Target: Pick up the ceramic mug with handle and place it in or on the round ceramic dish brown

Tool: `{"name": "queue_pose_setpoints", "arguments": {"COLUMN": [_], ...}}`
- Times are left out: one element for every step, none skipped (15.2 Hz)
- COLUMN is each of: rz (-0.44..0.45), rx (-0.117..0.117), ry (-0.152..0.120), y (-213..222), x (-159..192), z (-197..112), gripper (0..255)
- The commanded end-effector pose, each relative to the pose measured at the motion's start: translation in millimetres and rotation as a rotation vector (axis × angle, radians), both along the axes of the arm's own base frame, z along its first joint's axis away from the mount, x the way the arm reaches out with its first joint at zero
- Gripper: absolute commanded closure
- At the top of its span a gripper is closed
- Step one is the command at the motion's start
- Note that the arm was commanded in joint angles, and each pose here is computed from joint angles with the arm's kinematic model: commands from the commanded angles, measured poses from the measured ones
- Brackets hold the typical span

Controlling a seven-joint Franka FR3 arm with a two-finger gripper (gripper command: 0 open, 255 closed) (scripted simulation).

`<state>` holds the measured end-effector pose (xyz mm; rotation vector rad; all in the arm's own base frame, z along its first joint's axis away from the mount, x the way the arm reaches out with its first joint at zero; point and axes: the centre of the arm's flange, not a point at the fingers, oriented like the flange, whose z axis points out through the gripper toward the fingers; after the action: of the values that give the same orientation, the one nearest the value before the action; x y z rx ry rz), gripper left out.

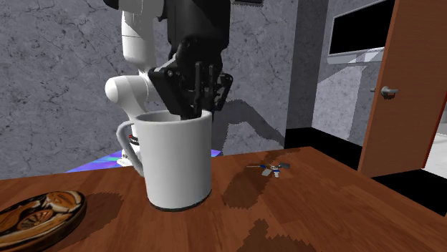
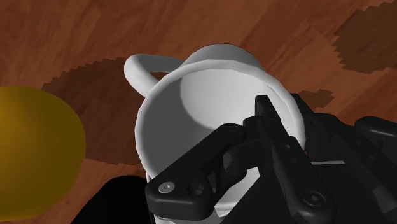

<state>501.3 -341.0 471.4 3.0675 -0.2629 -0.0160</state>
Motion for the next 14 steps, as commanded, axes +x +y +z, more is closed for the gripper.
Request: {"name": "queue_pose_setpoints", "arguments": {"rz": [0.001, 0.001, 0.001, 0.001, 0.001, 0.001, 0.001, 0.001, 0.001, 0.001, 0.001, 0.001, 0.001, 0.001], "rx": [0.000, 0.000, 0.000, 0.000, 0.000, 0.000, 0.000, 0.000, 0.000, 0.000, 0.000, 0.000, 0.000, 0.000], "ry": [-0.001, -0.001, -0.001, -0.001, -0.001, -0.001, -0.001, -0.001, -0.001, -0.001, -0.001, -0.001, -0.001, -0.001], "y": [-6, -10, -14, -17, -21, -25, -29, -33, -36, -40, -44, -48, -52, -55], "x": [-26, -39, -51, -64, -76, -89, -102, -114, -127, -139, -152, -165, -177, -190], "z": [2, 3, 4, 5, 6, 7, 8, 8, 9, 10, 11, 12, 13, 14], "gripper": [255, 255, 255, 255, 255, 255, 255, 255, 255, 255, 255, 255, 255, 255]}}
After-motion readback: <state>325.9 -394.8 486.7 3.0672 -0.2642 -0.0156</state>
